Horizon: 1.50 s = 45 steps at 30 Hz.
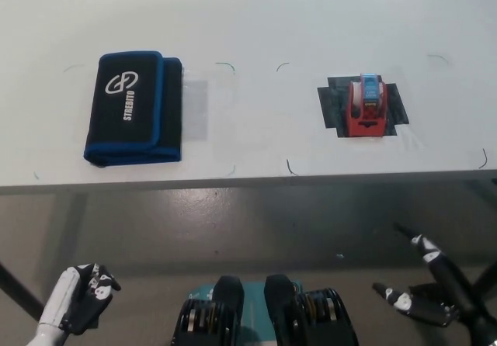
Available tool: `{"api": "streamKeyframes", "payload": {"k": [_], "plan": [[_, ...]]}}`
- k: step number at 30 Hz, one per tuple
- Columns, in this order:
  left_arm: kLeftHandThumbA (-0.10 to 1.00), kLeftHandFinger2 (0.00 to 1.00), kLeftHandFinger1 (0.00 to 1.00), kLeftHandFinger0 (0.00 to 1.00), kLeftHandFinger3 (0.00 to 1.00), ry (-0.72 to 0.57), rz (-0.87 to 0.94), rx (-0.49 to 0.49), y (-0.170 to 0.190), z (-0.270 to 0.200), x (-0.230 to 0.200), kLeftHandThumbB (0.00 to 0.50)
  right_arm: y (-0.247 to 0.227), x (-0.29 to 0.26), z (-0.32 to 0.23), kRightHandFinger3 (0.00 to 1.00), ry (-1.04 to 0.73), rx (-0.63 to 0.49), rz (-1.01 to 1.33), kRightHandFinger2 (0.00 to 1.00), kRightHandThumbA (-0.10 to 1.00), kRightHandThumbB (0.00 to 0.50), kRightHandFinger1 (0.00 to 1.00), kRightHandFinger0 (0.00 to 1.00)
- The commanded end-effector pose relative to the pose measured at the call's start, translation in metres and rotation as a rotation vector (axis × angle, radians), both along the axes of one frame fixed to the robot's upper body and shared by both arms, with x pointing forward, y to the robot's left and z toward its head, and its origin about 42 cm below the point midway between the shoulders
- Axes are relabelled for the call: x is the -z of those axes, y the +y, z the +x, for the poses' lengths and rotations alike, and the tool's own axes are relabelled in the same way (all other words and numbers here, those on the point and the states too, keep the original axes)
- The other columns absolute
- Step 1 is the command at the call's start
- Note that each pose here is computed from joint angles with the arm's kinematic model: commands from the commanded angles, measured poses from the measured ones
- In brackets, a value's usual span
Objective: Use the right hand to move the tape on the right hand side to the notebook on the left hand side
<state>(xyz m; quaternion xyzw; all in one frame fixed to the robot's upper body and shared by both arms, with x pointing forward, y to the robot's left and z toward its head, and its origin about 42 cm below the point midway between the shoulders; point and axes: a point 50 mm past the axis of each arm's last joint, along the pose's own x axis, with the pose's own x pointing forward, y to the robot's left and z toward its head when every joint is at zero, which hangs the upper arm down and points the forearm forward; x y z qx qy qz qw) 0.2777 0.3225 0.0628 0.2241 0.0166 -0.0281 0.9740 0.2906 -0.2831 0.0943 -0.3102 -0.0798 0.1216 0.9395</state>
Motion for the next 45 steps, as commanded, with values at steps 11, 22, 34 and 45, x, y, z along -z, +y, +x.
{"api": "streamKeyframes", "payload": {"k": [11,22,34,45], "plan": [[0.4,0.05,0.0,0.01,0.21,-0.064,0.016,0.04,-0.006,0.006,-0.013,0.142,-0.02,-0.151,0.082,1.0,-0.422,0.118,0.049,1.0,0.56,0.35,1.0,1.0],[0.36,0.05,0.0,0.0,0.24,-0.074,0.028,0.052,-0.007,0.011,-0.018,0.137,-0.019,-0.21,0.159,1.0,-0.405,0.118,0.041,1.0,0.59,0.381,1.0,1.0],[0.31,0.01,0.0,0.0,0.23,-0.075,0.02,0.03,-0.003,0.01,-0.013,0.107,-0.019,-0.219,0.238,1.0,-0.251,0.108,0.234,1.0,0.59,0.384,1.0,1.0],[0.29,0.06,0.0,0.03,0.23,-0.075,0.026,0.016,-0.003,0.014,-0.011,0.12,-0.002,-0.174,0.268,1.0,-0.067,0.136,0.216,1.0,0.7,0.422,1.0,1.0]]}}
